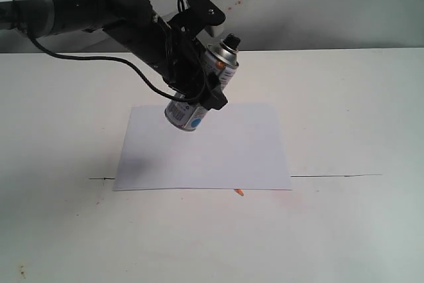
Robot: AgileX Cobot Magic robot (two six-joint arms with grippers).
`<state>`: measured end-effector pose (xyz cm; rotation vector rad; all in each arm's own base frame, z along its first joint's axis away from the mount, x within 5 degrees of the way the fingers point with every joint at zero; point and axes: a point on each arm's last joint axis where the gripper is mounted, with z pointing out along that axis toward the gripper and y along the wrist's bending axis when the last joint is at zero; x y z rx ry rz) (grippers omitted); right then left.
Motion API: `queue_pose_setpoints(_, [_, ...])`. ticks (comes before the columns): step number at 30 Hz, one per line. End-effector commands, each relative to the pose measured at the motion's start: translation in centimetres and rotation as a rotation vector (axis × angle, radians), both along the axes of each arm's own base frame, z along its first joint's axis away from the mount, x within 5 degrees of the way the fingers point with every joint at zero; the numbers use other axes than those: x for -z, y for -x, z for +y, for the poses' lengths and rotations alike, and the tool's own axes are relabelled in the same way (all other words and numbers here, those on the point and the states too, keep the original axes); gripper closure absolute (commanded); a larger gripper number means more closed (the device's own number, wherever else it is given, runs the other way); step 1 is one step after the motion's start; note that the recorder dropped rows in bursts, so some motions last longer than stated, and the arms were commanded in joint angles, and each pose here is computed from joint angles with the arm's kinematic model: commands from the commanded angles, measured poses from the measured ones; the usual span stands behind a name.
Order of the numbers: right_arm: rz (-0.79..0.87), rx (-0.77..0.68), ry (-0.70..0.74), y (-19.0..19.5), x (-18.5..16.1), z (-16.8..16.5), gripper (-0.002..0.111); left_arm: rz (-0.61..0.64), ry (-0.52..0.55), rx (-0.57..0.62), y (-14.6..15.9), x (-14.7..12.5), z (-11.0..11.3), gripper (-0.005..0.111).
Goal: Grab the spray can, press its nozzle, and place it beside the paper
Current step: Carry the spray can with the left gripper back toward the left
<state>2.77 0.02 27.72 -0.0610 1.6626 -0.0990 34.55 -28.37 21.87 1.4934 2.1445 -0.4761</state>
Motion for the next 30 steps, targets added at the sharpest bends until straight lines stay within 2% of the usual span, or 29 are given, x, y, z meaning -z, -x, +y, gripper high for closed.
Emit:
queue_pose_setpoints(1, [-0.009, 0.017, 0.029, -0.2, 0.4, -0.2, 0.108, -0.038, 0.054, -0.019, 0.0, -1.5, -0.4, 0.107])
queue_pose_setpoints(8, [-0.013, 0.015, 0.000, -0.5, 0.8, -0.1, 0.108, -0.060, 0.065, -0.031, -0.2, -1.6, -0.4, 0.107])
queue_pose_setpoints(11, [0.033, 0.035, 0.054, -1.1, 2.7, -0.4, 0.108, -0.069, 0.068, -0.034, -0.3, -1.7, -0.4, 0.107])
queue_pose_setpoints(15, [0.122, 0.021, 0.004, -1.9, 6.1, -0.3, 0.108, -0.069, 0.068, -0.034, -0.3, -1.7, -0.4, 0.107])
queue_pose_setpoints(22, [0.091, 0.014, -0.025, -2.1, 6.3, -0.2, 0.108, -0.089, 0.082, -0.052, -0.5, -1.9, -0.5, 0.107])
queue_pose_setpoints(26, [0.091, 0.014, -0.025, -2.1, 6.3, -0.2, 0.108, -0.115, 0.139, -0.089, -0.6, -3.0, -0.5, 0.107])
queue_pose_setpoints(30, [0.091, 0.014, -0.025, -2.1, 6.3, -0.2, 0.108, -0.098, 0.230, -0.167, -1.3, -4.4, 0.5, 0.107])
